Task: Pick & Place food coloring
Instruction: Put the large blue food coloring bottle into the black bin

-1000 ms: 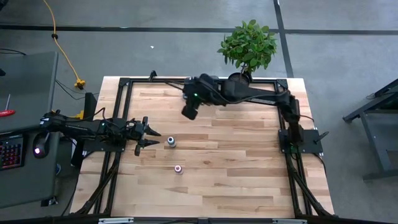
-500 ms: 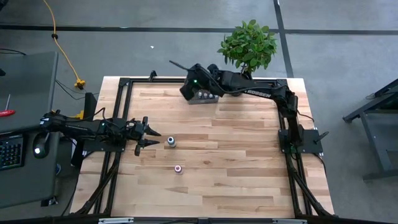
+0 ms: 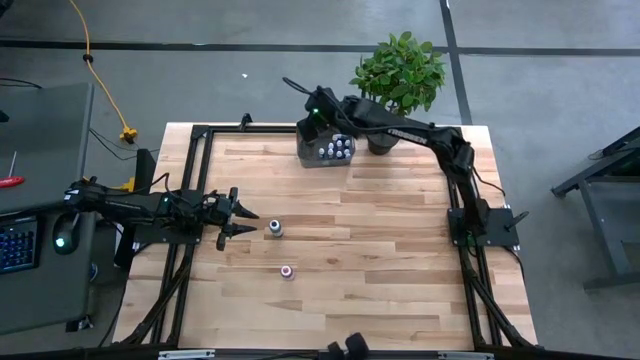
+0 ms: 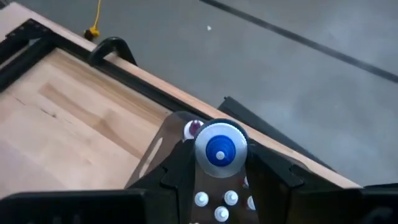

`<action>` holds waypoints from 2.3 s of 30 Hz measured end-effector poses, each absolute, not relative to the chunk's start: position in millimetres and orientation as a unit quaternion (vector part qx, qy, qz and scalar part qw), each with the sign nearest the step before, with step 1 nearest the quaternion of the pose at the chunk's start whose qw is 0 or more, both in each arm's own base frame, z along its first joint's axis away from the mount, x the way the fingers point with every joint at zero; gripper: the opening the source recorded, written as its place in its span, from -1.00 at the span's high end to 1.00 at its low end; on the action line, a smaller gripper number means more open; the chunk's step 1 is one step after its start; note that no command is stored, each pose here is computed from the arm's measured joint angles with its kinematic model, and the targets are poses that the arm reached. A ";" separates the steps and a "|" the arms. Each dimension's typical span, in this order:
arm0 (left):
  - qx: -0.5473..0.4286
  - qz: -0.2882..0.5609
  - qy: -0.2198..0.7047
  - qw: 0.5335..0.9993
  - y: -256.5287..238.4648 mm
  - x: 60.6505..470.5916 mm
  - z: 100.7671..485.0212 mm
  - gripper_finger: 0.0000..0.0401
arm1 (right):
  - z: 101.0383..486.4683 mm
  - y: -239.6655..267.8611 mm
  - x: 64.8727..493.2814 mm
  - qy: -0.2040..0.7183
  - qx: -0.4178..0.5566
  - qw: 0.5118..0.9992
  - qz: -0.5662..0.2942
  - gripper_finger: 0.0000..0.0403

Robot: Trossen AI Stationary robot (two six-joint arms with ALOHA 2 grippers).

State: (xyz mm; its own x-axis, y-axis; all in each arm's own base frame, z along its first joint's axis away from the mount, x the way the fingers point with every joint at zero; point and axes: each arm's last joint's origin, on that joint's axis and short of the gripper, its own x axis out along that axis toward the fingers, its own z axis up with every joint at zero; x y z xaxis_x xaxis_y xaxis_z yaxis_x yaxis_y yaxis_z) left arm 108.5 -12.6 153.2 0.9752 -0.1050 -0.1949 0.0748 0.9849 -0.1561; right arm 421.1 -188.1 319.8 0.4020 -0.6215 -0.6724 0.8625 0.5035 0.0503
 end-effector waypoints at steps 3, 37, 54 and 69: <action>-0.074 -0.045 0.102 0.991 -12.6 108.5 153.2 0.19 | 313.0 -196.3 420.8 0.308 0.204 0.807 -0.460 0.42; -0.074 -0.046 0.102 0.991 -12.6 108.5 153.2 0.19 | 246.2 -252.0 416.3 0.375 0.318 0.755 -0.434 0.42; -0.074 -0.045 0.102 0.991 -12.6 108.5 153.2 0.19 | 230.9 -258.0 419.3 0.381 0.340 0.748 -0.425 0.41; -0.074 -0.046 0.102 0.991 -12.6 108.5 153.2 0.19 | 231.5 -258.2 418.6 0.381 0.337 0.746 -0.429 0.31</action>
State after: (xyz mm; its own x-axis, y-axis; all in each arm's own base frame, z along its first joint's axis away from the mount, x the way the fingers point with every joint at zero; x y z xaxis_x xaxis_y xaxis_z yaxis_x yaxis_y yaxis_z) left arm 108.5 -12.6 153.2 0.9752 -0.1052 -0.1947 0.0752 0.9849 -0.1558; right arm 418.6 -258.2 231.5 0.3417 -0.3838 -0.8579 0.8973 0.4046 0.1764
